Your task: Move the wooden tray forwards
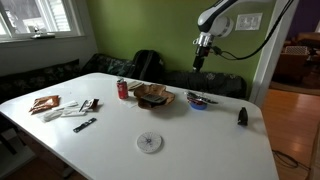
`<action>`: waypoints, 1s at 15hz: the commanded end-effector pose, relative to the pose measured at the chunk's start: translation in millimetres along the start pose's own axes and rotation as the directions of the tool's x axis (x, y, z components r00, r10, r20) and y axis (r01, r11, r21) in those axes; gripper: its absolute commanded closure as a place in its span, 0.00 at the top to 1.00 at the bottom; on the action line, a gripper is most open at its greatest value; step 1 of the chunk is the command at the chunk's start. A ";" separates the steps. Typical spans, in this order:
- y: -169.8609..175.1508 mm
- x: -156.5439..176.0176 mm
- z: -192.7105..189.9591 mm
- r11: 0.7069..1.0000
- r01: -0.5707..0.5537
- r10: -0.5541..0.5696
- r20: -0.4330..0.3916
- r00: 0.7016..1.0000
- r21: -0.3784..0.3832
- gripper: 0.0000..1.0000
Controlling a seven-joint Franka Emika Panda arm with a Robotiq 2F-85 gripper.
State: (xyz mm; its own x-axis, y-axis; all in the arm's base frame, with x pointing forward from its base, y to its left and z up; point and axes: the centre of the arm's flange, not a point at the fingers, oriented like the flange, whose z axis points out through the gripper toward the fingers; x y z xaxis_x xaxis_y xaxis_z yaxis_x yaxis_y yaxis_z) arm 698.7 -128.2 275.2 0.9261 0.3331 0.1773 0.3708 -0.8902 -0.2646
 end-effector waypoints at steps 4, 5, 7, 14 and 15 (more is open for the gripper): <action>-1.2 27.6 34.0 0.947 -0.249 0.274 -0.103 0.956 0.202 1.00; -6.8 30.4 47.8 0.930 -0.277 0.309 -0.106 0.945 0.242 1.00; -22.4 42.2 80.4 0.903 -0.245 0.308 -0.134 0.942 0.354 1.00; -35.0 40.4 86.4 0.893 -0.264 0.329 -0.128 0.936 0.366 1.00; -37.7 46.8 89.5 0.898 -0.274 0.331 -0.117 0.936 0.345 1.00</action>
State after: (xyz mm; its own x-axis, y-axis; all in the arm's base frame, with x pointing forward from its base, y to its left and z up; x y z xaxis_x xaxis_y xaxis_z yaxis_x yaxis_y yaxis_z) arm 729.8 -58.3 212.3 0.9787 -0.0223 0.2042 0.1134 -0.7704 -0.6274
